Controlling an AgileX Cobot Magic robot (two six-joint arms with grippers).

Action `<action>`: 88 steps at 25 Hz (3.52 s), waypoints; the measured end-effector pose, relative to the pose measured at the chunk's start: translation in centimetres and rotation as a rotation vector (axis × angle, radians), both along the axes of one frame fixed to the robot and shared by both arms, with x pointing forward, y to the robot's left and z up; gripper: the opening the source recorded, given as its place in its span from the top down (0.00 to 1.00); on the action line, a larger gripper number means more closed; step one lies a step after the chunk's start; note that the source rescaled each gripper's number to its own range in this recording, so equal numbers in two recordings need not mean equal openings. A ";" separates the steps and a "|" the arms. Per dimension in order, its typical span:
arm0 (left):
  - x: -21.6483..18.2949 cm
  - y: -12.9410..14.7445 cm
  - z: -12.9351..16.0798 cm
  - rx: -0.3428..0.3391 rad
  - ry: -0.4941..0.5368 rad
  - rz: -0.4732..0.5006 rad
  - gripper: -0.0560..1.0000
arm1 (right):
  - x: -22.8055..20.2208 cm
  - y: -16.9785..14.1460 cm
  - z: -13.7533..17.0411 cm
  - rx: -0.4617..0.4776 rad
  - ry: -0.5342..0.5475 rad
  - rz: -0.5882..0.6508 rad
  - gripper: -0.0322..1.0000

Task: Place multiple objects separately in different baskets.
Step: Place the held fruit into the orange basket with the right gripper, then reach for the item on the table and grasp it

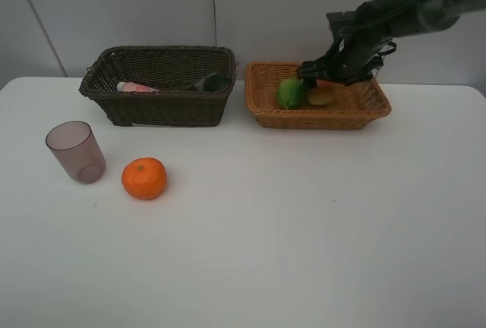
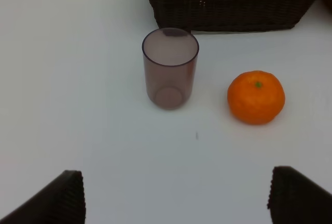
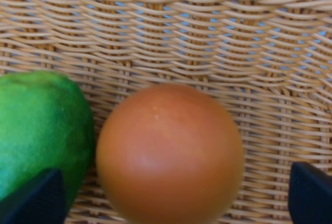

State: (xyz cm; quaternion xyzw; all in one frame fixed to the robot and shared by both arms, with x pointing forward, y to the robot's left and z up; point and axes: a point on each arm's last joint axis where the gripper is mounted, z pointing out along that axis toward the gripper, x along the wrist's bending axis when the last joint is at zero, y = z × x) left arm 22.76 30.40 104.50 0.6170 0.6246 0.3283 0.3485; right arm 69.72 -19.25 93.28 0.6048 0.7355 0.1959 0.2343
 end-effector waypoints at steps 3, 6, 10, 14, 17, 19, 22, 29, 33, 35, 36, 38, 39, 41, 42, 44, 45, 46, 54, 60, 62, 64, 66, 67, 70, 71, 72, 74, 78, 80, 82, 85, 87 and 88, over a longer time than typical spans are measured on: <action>0.0 0.0 0.0 0.000 0.000 0.000 0.08 | -0.1 0.0 1.0 0.006 -0.020 -0.001 0.06; 0.0 0.0 0.0 0.000 0.000 0.000 0.08 | -0.6 -0.1 3.1 0.024 -0.037 -0.017 0.06; 0.0 0.0 0.0 0.000 0.000 0.000 0.08 | -2.1 -0.1 5.8 0.062 0.018 -0.068 0.06; 0.0 0.0 0.0 0.000 0.000 0.000 0.08 | -4.4 -0.5 8.2 0.058 0.137 -0.119 0.06; 0.0 0.0 0.0 0.000 0.000 0.000 0.08 | -5.9 -2.0 10.0 0.047 0.210 -0.171 0.06; 0.0 0.0 0.0 0.000 0.000 0.000 0.08 | -7.1 -3.5 11.5 0.039 0.237 -0.203 0.06; 0.0 0.0 0.0 0.000 0.000 0.000 0.08 | -9.3 -6.0 13.3 0.051 0.238 -0.243 0.06; 0.0 0.0 0.0 0.000 0.000 0.000 0.08 | -18.2 -9.2 17.2 0.069 0.157 -0.262 0.06; 0.0 0.0 0.0 0.000 0.000 0.000 0.08 | -24.1 -9.5 19.8 0.120 0.045 -0.234 0.06; 0.0 0.0 0.0 0.000 0.000 0.000 0.08 | -26.7 -9.3 20.3 0.143 0.006 -0.187 0.06; 0.0 0.0 0.0 0.000 0.000 0.000 0.08 | -28.1 -9.3 20.6 0.149 -0.020 -0.156 0.06; 0.0 0.0 0.0 0.000 0.000 0.000 0.08 | -30.7 -9.1 20.8 0.171 -0.064 -0.108 0.06; 0.0 0.0 0.0 0.000 0.000 0.000 0.08 | -32.1 -9.2 21.0 0.177 -0.095 -0.090 0.06; 0.0 0.0 0.0 0.000 0.000 0.000 0.08 | -34.6 -9.3 20.9 0.186 -0.149 -0.075 0.06; 0.0 0.0 0.0 0.000 0.000 0.000 0.08 | -36.0 -9.4 20.9 0.187 -0.184 -0.068 0.06; 0.0 0.0 0.0 0.000 0.000 0.000 0.08 | -38.6 -9.6 20.6 0.194 -0.255 -0.060 0.06; 0.0 0.0 0.0 0.000 0.000 0.000 0.08 | -39.5 -9.7 20.4 0.196 -0.278 -0.058 0.06; 0.0 0.0 0.0 0.000 0.000 0.000 0.08 | -40.6 -9.8 20.2 0.200 -0.313 -0.055 0.06; 0.0 0.0 0.0 0.000 0.000 0.000 0.08 | -46.2 -10.3 17.0 0.219 -0.486 -0.040 0.06; 0.0 0.0 0.0 0.000 0.000 0.000 0.08 | -47.3 -10.4 14.0 0.222 -0.542 -0.038 0.06; 0.0 0.0 0.0 0.000 0.000 0.000 0.08 | -47.0 -10.4 13.4 0.216 -0.524 -0.041 0.06; 0.0 0.0 0.0 0.000 0.000 0.000 0.08 | -46.9 -10.5 13.1 0.206 -0.515 -0.045 0.06; 0.0 0.0 0.0 0.000 0.000 0.000 0.08 | -46.7 -10.6 12.8 0.190 -0.504 -0.051 0.06; 0.0 0.0 0.0 0.000 0.000 0.000 0.08 | -46.7 -10.7 12.8 0.180 -0.503 -0.056 0.06; 0.0 0.0 0.0 0.000 0.000 0.000 0.08 | -46.7 -10.8 12.7 0.174 -0.500 -0.069 0.06; 0.0 0.0 0.0 0.000 0.000 0.000 0.08 | -46.7 -10.8 12.7 0.175 -0.500 -0.071 0.06; 0.0 0.0 0.0 0.000 0.000 0.000 0.08 | -46.7 -10.8 12.7 0.174 -0.500 -0.072 0.06; 0.0 0.0 0.0 0.000 0.000 0.000 0.08 | -46.7 -10.8 12.7 0.174 -0.500 -0.075 0.06; 0.0 0.0 0.0 0.000 0.000 0.000 0.08 | -46.7 -10.9 12.7 0.170 -0.501 -0.077 0.06; 0.0 0.0 0.0 0.000 0.000 0.000 0.08 | -46.7 -10.9 12.7 0.170 -0.501 -0.077 0.06; 0.0 0.0 0.0 0.000 0.000 0.000 0.08 | -46.7 -10.9 12.7 0.170 -0.501 -0.077 0.06; 0.0 0.0 0.0 0.000 0.000 0.000 0.08 | -46.7 -10.9 12.7 0.170 -0.501 -0.077 0.06; 0.0 0.0 0.0 0.000 0.000 0.000 0.08 | -46.7 -10.9 12.7 0.170 -0.501 -0.077 0.06; 0.0 0.0 0.0 0.000 0.000 0.000 0.08 | -46.7 -10.9 12.7 0.170 -0.501 -0.077 0.06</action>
